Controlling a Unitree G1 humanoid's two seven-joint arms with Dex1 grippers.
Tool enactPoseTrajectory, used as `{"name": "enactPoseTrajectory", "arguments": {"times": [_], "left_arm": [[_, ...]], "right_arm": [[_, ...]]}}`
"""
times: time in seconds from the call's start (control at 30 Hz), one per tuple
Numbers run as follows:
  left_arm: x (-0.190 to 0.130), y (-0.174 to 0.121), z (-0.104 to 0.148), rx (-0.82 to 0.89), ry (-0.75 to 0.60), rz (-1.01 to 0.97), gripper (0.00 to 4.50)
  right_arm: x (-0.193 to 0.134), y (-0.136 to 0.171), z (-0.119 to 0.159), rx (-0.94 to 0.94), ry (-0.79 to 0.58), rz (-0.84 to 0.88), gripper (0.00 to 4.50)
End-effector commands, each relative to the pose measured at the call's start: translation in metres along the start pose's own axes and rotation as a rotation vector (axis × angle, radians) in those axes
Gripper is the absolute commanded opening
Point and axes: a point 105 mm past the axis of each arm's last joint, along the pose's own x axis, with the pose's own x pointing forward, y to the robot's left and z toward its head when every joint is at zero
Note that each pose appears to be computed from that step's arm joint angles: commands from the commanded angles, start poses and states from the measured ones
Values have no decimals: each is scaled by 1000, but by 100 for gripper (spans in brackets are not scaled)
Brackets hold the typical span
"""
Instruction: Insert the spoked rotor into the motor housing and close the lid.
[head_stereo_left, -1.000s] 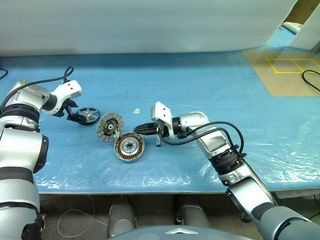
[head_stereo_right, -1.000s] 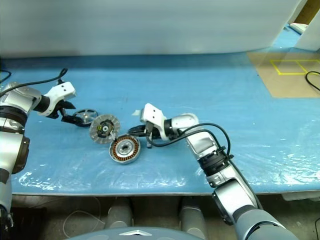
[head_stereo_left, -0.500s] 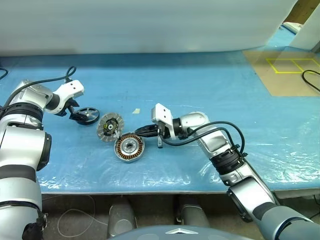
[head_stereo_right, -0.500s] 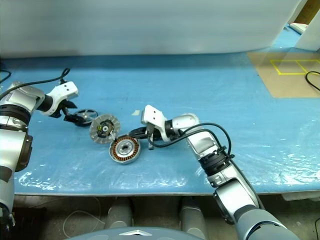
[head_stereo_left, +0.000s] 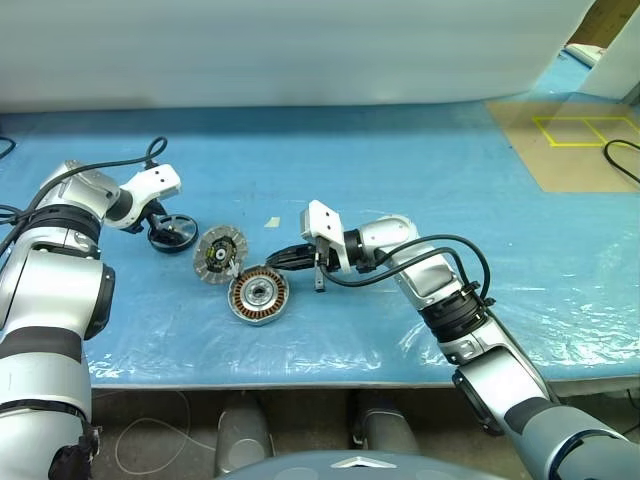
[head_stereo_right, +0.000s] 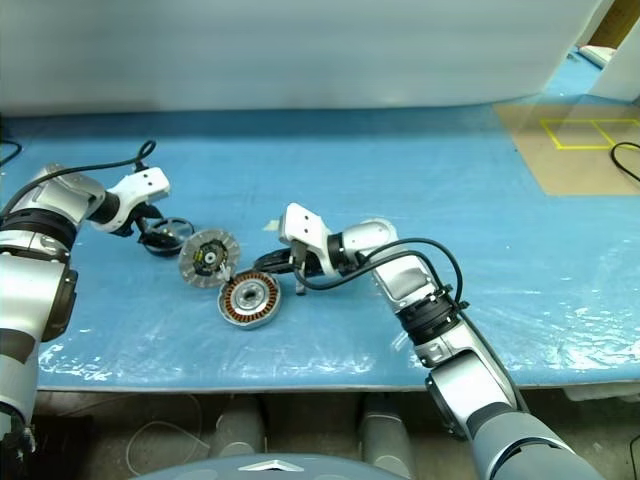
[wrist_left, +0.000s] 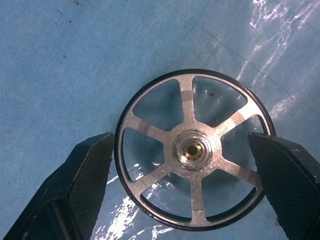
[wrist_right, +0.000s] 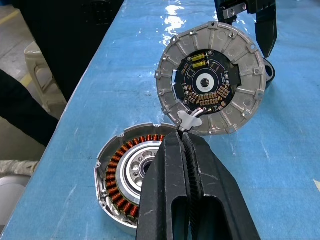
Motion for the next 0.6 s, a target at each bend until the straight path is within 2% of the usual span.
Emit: {"name": "enactPoseTrajectory", "arguments": {"times": [0.03, 0.1, 0.2, 0.6], "left_arm": [[-8, 6, 7, 7, -2, 23, 432], [-9, 4, 6, 4, 2, 7, 392], [-9, 3, 5, -3, 8, -6, 308], [-13, 4, 4, -44, -31, -10, 307]], "right_arm": [[1, 1, 12, -39, -29, 1, 1], [1, 0, 12, -41, -27, -1, 0], [1, 0, 12, -45, -26, -3, 0], [3, -2, 12, -57, -21, -8, 0]]}}
